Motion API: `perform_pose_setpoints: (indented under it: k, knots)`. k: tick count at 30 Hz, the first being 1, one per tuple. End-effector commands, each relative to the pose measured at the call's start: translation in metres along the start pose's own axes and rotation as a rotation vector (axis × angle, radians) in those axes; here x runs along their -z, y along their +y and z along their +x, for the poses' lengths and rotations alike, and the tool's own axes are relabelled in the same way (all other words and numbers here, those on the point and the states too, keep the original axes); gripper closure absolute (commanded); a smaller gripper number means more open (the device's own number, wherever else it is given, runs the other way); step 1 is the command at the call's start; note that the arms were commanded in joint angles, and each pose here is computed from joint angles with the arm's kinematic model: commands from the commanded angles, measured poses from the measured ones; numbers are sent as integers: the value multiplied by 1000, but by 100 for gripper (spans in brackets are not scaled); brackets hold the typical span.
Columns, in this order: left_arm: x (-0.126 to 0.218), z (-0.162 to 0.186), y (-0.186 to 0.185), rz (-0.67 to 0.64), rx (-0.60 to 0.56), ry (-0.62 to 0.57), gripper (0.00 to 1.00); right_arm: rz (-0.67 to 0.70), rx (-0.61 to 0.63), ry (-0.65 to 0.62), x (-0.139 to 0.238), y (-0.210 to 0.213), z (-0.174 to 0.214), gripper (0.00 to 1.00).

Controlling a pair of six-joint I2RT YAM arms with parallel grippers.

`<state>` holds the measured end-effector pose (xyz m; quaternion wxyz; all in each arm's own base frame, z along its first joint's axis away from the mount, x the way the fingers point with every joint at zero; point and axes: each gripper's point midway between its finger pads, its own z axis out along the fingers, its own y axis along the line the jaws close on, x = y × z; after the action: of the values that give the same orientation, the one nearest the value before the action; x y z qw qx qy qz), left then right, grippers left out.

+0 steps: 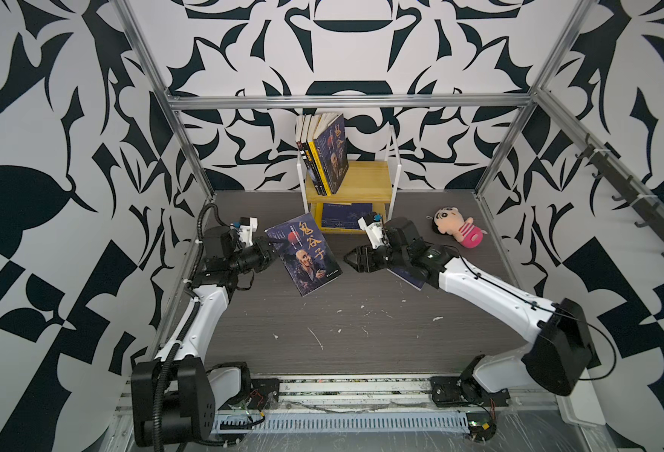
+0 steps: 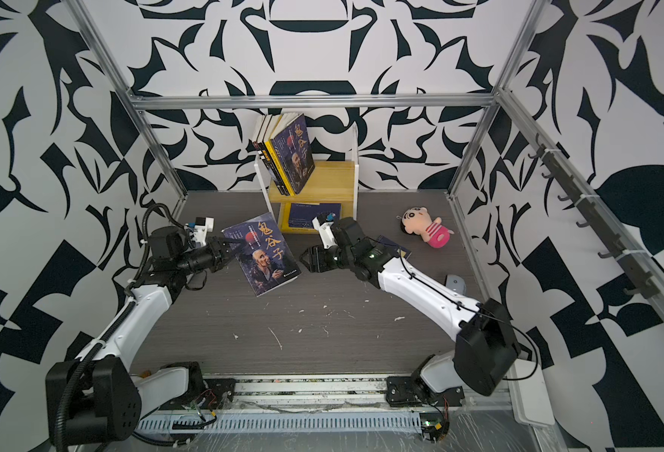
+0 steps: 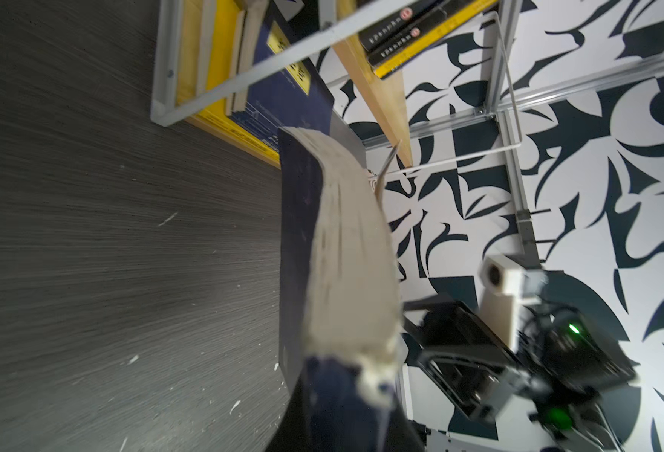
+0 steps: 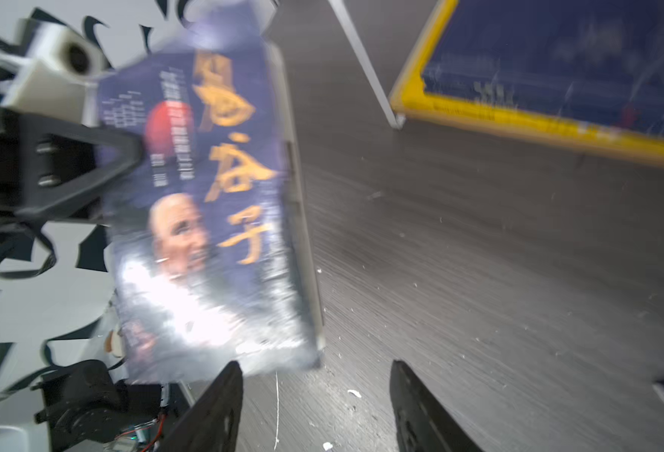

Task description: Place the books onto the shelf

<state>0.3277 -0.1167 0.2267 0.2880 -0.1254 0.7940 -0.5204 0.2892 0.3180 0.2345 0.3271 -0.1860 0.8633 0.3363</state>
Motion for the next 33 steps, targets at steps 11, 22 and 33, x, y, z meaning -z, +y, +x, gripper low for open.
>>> perform_pose_setpoints:
  k: [11,22,33]
  knots:
    - [16,-16,2,-77,19,-70,100,382,412,-172,-32,101,-20,35]
    - [20,-17,-5,-89,15,-71,100,438,501,-85,-93,123,0,28]
    - [21,-17,-10,-77,14,-62,97,497,569,-74,-112,112,1,97]
